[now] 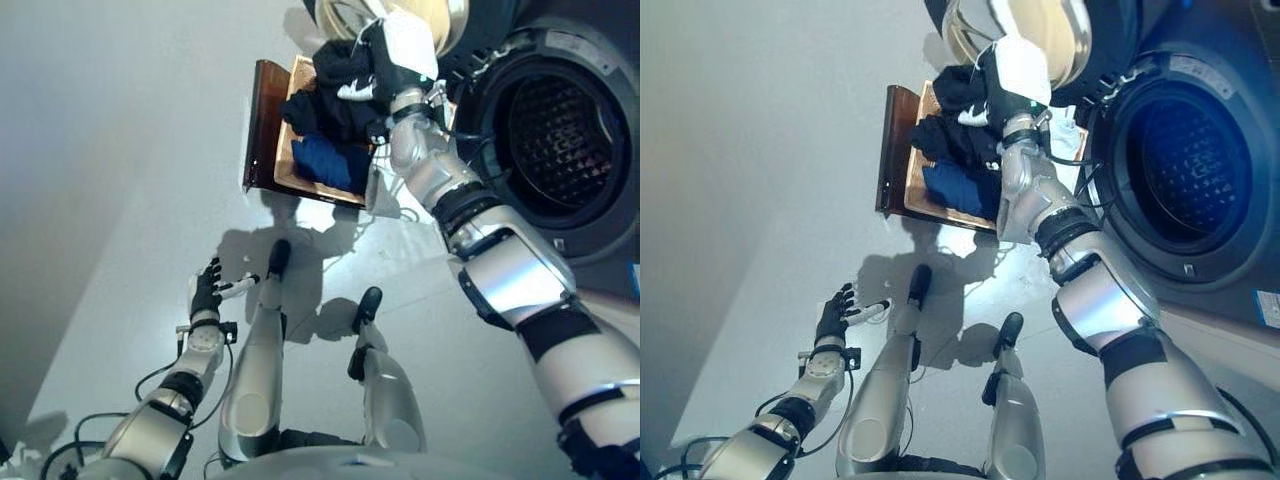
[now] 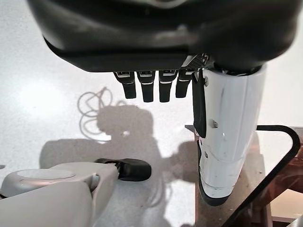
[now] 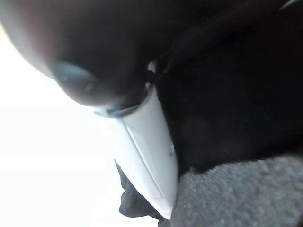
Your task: Pick up the clothes and place them into the washing machine
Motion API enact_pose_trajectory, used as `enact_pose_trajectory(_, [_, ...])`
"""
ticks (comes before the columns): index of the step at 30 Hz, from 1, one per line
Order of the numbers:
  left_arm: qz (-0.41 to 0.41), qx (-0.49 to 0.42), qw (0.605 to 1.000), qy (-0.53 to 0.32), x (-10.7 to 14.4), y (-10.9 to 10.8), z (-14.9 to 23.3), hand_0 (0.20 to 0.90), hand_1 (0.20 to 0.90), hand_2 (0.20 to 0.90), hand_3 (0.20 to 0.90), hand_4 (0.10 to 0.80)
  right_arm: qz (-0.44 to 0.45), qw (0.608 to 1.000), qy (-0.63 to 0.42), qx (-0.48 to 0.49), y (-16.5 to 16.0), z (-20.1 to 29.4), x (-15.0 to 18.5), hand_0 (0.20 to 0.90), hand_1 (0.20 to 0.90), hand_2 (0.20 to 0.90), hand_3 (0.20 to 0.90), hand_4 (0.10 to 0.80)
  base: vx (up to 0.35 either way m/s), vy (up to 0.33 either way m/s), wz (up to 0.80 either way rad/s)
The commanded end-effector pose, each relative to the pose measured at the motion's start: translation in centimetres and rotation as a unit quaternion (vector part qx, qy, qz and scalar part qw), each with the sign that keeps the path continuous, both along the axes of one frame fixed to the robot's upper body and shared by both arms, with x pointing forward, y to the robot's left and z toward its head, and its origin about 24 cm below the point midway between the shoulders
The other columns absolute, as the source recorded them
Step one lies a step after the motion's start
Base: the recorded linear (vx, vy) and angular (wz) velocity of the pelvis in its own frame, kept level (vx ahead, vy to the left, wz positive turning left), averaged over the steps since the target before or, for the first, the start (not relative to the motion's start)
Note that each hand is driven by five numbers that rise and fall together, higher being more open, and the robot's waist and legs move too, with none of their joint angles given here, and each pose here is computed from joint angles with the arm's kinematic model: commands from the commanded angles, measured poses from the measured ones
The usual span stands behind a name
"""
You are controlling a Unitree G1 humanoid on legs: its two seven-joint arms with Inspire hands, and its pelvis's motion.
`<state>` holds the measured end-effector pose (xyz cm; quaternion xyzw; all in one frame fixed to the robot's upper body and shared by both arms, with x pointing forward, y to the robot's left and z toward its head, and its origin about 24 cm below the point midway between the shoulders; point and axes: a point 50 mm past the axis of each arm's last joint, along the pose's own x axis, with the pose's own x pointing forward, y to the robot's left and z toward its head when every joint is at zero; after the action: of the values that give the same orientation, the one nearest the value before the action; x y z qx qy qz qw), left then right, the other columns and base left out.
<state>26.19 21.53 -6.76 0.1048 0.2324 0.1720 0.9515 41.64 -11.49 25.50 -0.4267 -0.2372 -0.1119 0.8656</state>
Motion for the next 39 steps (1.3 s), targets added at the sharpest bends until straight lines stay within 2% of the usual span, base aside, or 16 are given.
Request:
enact_pose_trajectory(1, [0.028, 0.008, 0.999, 0.039, -2.6, 0.7, -1.9, 0.900, 0.900, 0.900, 0.900, 0.800, 0.034, 0.987, -0.094, 0.125, -2.0, 2.6, -1.4, 0.200, 0.200, 0.200, 0.200, 0.300, -0.005, -0.025, -0.09])
enact_pose_trajectory(3, [0.026, 0.008, 0.999, 0.046, -2.9, 0.5, -2.2, 0.900, 0.900, 0.900, 0.900, 0.800, 0.052, 0.972, -0.081, 0.216, -2.9, 1.3, -1.6, 0.200, 0.200, 0.200, 0.200, 0.300, -0.008, -0.028, -0.16])
enact_pose_trajectory(6, [0.025, 0.009, 0.998, 0.053, -3.4, 0.6, -2.5, 0.900, 0.900, 0.900, 0.900, 0.800, 0.070, 0.950, -0.061, 0.299, -3.8, -0.3, -1.8, 0.200, 0.200, 0.200, 0.200, 0.300, -0.018, -0.023, -0.15])
enact_pose_trajectory(8, [0.024, 0.007, 0.998, 0.057, -3.6, 0.6, -2.6, 0.900, 0.900, 0.900, 0.900, 0.800, 0.071, 0.945, -0.053, 0.314, -4.2, -0.9, -1.8, 0.200, 0.200, 0.200, 0.200, 0.300, -0.013, -0.016, -0.08])
enact_pose_trajectory(11, [0.016, 0.003, 0.998, 0.060, -3.9, 0.2, -2.8, 0.900, 0.900, 0.900, 0.900, 0.800, 0.063, 0.907, -0.046, 0.413, -6.1, -3.0, -2.1, 0.200, 0.200, 0.200, 0.200, 0.300, -0.018, -0.027, -0.09])
enact_pose_trajectory(15, [0.008, -0.001, 0.998, 0.063, -4.1, -0.1, -3.0, 0.900, 0.900, 0.900, 0.900, 0.800, 0.050, 0.883, -0.042, 0.465, -7.6, -4.5, -2.4, 0.200, 0.200, 0.200, 0.200, 0.300, -0.005, 0.001, -0.06])
enact_pose_trajectory(19, [-0.005, -0.015, 0.998, 0.062, -4.2, -1.1, -3.2, 0.900, 0.900, 0.900, 0.900, 0.800, 0.032, 0.807, -0.046, 0.588, -9.6, -7.2, -2.9, 0.200, 0.200, 0.200, 0.200, 0.300, 0.002, -0.003, -0.09])
enact_pose_trajectory(20, [-0.005, -0.015, 0.998, 0.061, -4.2, -1.1, -3.2, 0.900, 0.900, 0.900, 0.900, 0.800, 0.032, 0.807, -0.047, 0.588, -9.7, -7.2, -2.9, 0.200, 0.200, 0.200, 0.200, 0.300, -0.006, -0.002, -0.05])
enact_pose_trajectory(21, [-0.009, -0.021, 0.998, 0.063, -4.3, -1.4, -3.3, 0.900, 0.900, 0.900, 0.900, 0.800, 0.032, 0.767, -0.057, 0.638, -10.3, -8.0, -3.1, 0.200, 0.200, 0.200, 0.200, 0.300, -0.011, 0.009, -0.03])
enact_pose_trajectory(22, [-0.009, -0.021, 0.998, 0.063, -4.3, -1.4, -3.3, 0.900, 0.900, 0.900, 0.900, 0.800, 0.032, 0.767, -0.057, 0.638, -10.3, -8.0, -3.1, 0.200, 0.200, 0.200, 0.200, 0.300, 0.000, 0.000, 0.00])
enact_pose_trajectory(23, [-0.017, -0.027, 0.997, 0.063, -4.4, -1.8, -3.4, 0.900, 0.900, 0.900, 0.900, 0.800, 0.031, 0.716, -0.067, 0.694, -10.9, -9.1, -3.3, 0.200, 0.200, 0.200, 0.200, 0.300, 0.000, 0.000, 0.00])
enact_pose_trajectory(25, [-0.018, -0.030, 0.997, 0.064, -4.4, -1.9, -3.4, 0.900, 0.900, 0.900, 0.900, 0.800, 0.031, 0.699, -0.074, 0.710, -11.2, -9.3, -3.4, 0.200, 0.200, 0.200, 0.200, 0.300, -0.011, 0.002, -0.03])
enact_pose_trajectory(26, [-0.023, -0.035, 0.997, 0.065, -4.4, -2.2, -3.5, 0.900, 0.900, 0.900, 0.900, 0.800, 0.032, 0.666, -0.087, 0.740, -11.7, -9.6, -3.4, 0.200, 0.200, 0.200, 0.200, 0.300, -0.011, 0.008, -0.06])
enact_pose_trajectory(31, [-0.028, -0.049, 0.996, 0.070, -4.7, -2.5, -3.8, 0.900, 0.900, 0.900, 0.900, 0.800, 0.036, 0.587, -0.135, 0.798, -13.4, -9.2, -3.4, 0.200, 0.200, 0.200, 0.200, 0.300, -0.015, 0.009, -0.08])
enact_pose_trajectory(35, [-0.030, -0.054, 0.995, 0.078, -5.0, -2.7, -4.0, 0.900, 0.900, 0.900, 0.900, 0.800, 0.036, 0.556, -0.171, 0.813, -14.9, -8.1, -3.5, 0.200, 0.200, 0.200, 0.200, 0.300, -0.008, 0.001, -0.02])
enact_pose_trajectory(39, [-0.034, -0.057, 0.995, 0.075, -4.9, -2.9, -4.0, 0.900, 0.900, 0.900, 0.900, 0.800, 0.048, 0.543, -0.203, 0.813, -16.2, -6.2, -3.6, 0.200, 0.200, 0.200, 0.200, 0.300, 0.005, -0.003, -0.06])
